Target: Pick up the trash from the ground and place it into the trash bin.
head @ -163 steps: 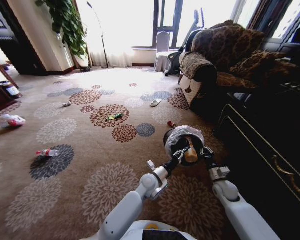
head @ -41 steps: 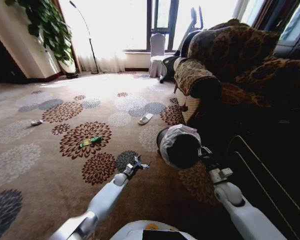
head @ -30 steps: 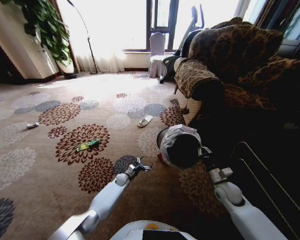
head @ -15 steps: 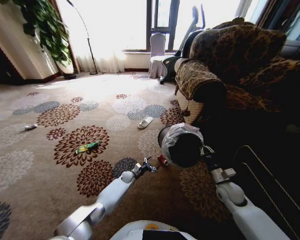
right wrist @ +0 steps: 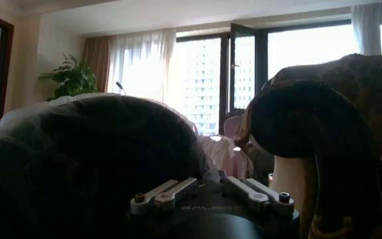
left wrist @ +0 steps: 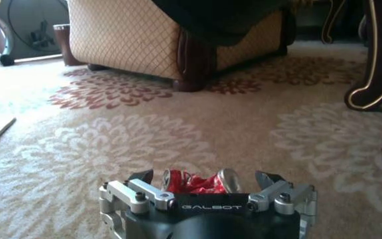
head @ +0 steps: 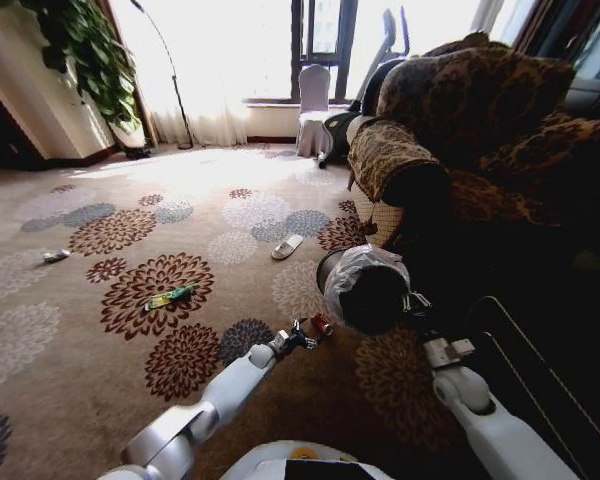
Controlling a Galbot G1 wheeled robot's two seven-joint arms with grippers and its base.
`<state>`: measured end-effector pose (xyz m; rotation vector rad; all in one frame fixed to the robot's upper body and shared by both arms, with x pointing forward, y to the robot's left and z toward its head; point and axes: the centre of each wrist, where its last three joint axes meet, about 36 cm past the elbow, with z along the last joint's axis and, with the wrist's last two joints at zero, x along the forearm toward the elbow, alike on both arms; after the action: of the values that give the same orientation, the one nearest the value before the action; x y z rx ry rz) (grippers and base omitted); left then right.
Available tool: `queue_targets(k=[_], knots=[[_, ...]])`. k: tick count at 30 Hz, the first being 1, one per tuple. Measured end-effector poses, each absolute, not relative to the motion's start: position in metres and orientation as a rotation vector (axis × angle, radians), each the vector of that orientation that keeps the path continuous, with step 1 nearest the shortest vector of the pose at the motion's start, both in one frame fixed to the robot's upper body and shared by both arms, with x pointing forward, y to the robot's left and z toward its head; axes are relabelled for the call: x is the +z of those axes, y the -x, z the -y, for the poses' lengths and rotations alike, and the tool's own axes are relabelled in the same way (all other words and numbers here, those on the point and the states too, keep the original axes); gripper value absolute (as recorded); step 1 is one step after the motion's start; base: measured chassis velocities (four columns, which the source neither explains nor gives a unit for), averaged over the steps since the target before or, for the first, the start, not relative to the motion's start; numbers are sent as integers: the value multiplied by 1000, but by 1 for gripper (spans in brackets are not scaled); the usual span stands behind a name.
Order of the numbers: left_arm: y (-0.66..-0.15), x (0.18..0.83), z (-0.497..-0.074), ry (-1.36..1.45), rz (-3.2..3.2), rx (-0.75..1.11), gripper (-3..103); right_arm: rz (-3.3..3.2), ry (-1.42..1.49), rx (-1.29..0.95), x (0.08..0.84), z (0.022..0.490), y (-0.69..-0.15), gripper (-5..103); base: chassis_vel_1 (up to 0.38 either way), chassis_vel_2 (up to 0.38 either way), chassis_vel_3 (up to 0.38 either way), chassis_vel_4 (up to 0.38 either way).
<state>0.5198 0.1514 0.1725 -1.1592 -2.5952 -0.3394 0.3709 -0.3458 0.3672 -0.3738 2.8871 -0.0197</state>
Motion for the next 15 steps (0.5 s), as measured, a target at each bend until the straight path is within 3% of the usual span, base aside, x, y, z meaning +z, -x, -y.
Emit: queue_targets(k=[15], knots=[[-512,161,-126,1149,2567,-290,100,-2890,382,-53,373,351,-373,0,-33,6,28,-4]])
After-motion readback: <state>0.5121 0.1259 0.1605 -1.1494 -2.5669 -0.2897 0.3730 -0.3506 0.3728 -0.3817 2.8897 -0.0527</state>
